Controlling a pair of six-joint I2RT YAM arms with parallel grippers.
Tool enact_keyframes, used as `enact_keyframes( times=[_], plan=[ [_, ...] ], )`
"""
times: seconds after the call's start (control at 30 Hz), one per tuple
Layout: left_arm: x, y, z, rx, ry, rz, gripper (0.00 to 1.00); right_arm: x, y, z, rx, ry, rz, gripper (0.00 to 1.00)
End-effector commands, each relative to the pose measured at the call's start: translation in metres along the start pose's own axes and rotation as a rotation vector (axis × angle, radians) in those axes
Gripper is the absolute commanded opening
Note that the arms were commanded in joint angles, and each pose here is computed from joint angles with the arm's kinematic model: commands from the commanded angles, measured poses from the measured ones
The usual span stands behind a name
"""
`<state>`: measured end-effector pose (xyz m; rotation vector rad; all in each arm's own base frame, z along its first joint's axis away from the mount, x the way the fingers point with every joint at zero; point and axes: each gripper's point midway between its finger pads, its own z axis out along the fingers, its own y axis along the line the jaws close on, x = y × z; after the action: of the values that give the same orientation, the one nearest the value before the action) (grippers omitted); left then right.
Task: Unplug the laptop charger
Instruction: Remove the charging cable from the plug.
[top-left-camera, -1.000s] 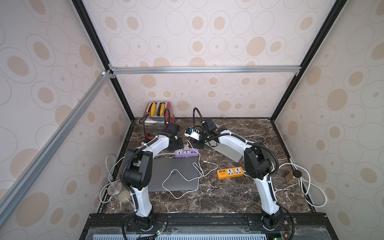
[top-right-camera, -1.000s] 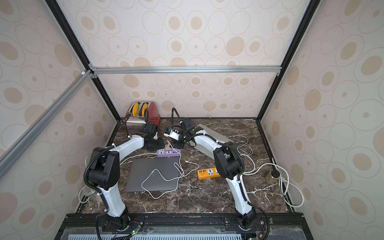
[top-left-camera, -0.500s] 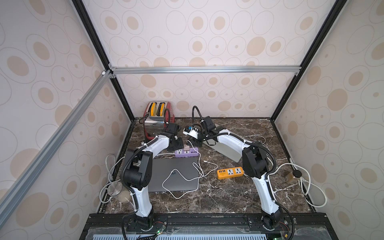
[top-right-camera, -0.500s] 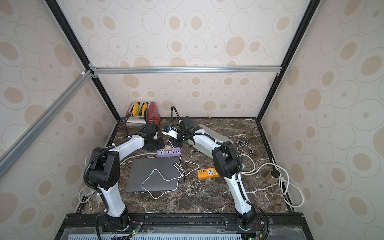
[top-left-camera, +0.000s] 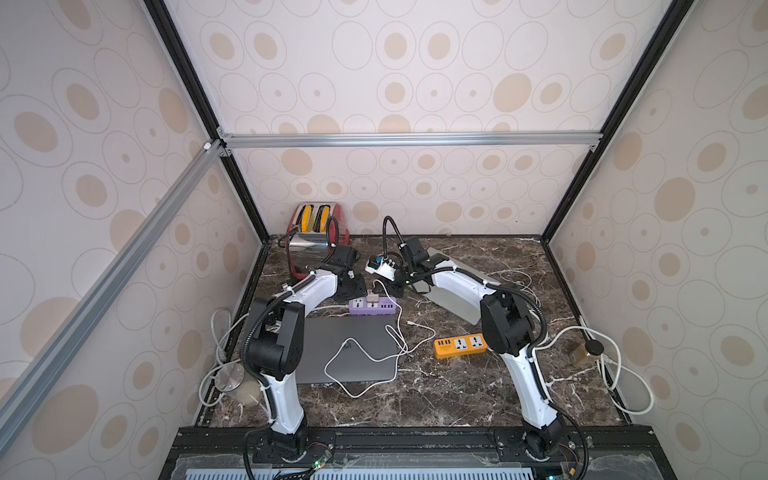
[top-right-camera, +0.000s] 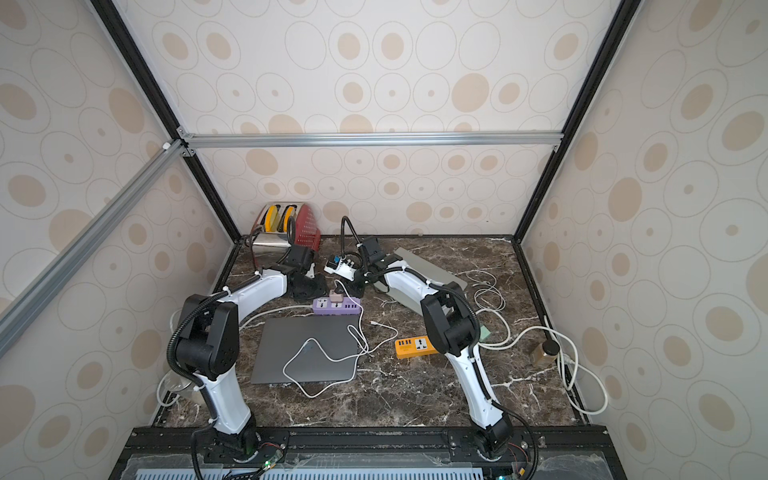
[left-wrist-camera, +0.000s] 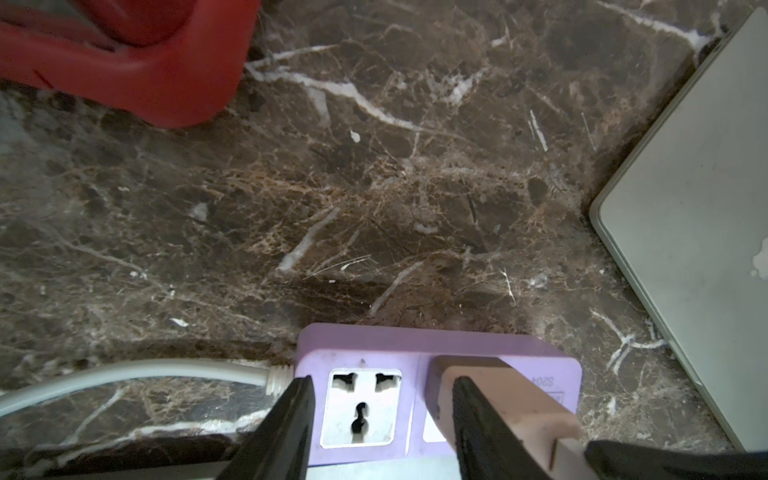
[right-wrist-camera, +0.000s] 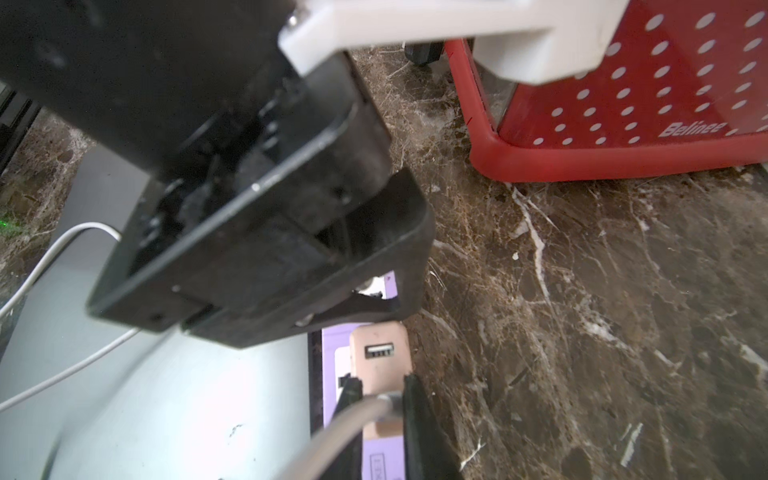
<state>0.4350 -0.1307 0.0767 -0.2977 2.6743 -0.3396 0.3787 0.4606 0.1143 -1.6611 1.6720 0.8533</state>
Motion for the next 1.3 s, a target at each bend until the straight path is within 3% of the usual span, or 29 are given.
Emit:
enact_keyframes(
  times=[0.0, 0.43, 0.83, 1.27],
  plan=[
    [-0.013, -0.008, -0.020, 0.042, -0.059, -0.016, 0.55, -0.003, 0.007, 0.004, -0.031, -0.008, -0.013, 0.13],
    [0.001, -0.020, -0.009, 0.133, -0.004, -0.020, 0.56, -0.003, 0.007, 0.004, -0.017, 0.001, -0.026, 0.10],
    [0.038, 0.004, 0.008, 0.055, 0.112, -0.038, 0.56, -0.007, 0.005, 0.001, -0.001, 0.007, -0.044, 0.09],
    [0.061, 0.025, 0.013, -0.008, 0.146, -0.007, 0.57, -0.019, 0.004, -0.002, 0.016, -0.011, -0.045, 0.09]
  ],
)
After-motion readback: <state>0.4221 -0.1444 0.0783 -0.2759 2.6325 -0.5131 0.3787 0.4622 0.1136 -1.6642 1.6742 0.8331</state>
